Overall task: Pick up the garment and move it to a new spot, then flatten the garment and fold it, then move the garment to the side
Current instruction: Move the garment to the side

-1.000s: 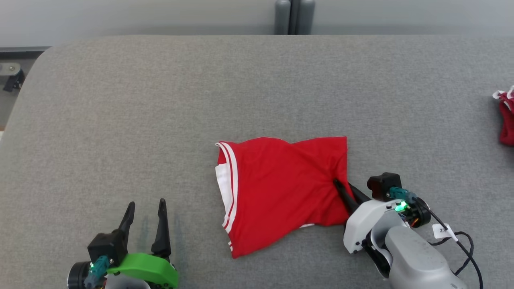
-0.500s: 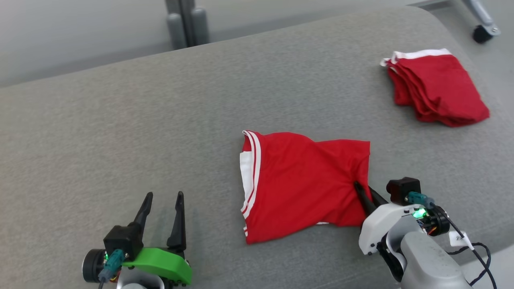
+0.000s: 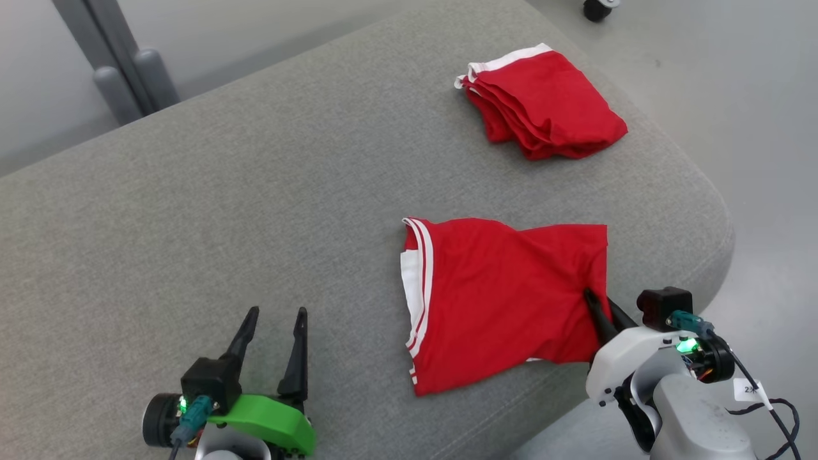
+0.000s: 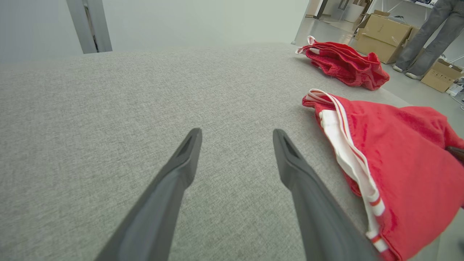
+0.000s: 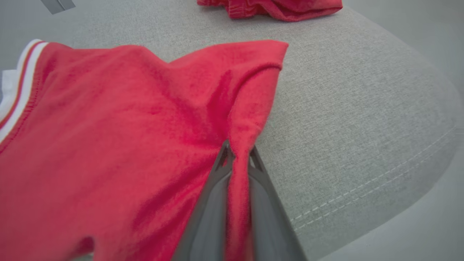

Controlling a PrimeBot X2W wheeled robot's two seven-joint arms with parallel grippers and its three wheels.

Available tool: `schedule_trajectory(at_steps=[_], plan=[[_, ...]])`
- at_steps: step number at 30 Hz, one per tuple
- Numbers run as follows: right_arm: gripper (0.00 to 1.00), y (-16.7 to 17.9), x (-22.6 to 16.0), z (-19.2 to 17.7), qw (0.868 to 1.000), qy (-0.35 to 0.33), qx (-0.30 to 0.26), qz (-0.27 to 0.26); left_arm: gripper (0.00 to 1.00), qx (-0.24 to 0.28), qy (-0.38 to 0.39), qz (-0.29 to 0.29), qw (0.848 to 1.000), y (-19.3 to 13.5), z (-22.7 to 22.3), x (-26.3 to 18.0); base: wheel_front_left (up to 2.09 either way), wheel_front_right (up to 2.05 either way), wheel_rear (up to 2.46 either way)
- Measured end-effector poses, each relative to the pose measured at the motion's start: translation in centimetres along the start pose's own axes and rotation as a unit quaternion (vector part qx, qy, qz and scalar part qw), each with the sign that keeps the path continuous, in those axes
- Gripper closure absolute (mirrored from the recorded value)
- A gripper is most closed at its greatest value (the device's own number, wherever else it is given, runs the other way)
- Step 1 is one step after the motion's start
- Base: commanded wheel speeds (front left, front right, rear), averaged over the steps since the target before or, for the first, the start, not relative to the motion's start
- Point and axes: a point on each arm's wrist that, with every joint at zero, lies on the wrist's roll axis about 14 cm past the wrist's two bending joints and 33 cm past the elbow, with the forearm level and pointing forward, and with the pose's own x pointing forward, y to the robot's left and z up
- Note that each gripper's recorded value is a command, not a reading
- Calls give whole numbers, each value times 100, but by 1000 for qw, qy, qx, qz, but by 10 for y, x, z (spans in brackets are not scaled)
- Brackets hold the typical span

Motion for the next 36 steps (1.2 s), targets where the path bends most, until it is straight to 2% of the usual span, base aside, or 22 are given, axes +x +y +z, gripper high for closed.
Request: schedule_trajectory(at_steps=[3, 7, 13, 17, 19, 22, 26, 27, 28, 29, 33, 36], plan=[[100, -2, 3, 5, 1000, -5, -7, -3, 0, -1, 7, 1, 1000, 3, -6, 3, 0, 0, 0], [100, 7, 21, 29, 999, -29, -26, 12, 0, -2, 17, 10, 1000, 11, -14, 2, 0, 0, 0], [100, 48, 73, 103, 991, -87, -81, 60, 0, 0, 16, 30, 999, 33, -17, 6, 0, 0, 0], [100, 65, 104, 148, 985, -109, -111, 69, 0, -2, 21, 45, 999, 49, -24, 6, 0, 0, 0], [100, 59, 120, 169, 982, -113, -142, 56, 0, -1, 22, 49, 999, 57, -25, 7, 0, 0, 0], [100, 30, 137, 195, 979, -112, -168, 14, 0, -2, 22, 56, 998, 68, -27, 6, 0, 0, 0], [100, -17, 151, 208, 972, -87, -212, -52, 0, -2, 21, 67, 998, 81, -28, 6, 0, 0, 0], [67, -28, 152, 208, 971, -78, -213, -69, 0, -3, 20, 72, 997, 86, -28, 5, 0, 0, 0], [31, -36, 154, 207, 971, -73, -213, -80, 0, -3, 19, 76, 997, 89, -28, 4, 0, 0, 0], [0, -42, 156, 207, 970, -68, -216, -92, 0, -4, 18, 81, 997, 93, -28, 4, 0, 0, 0], [0, -39, 164, 203, 971, -84, -199, -104, 0, -8, 18, 100, 995, 107, -30, -2, 0, 0, 0], [0, -25, 166, 196, 972, -105, -190, -94, 0, -8, 14, 111, 994, 114, -28, -4, 0, 0, 0]])
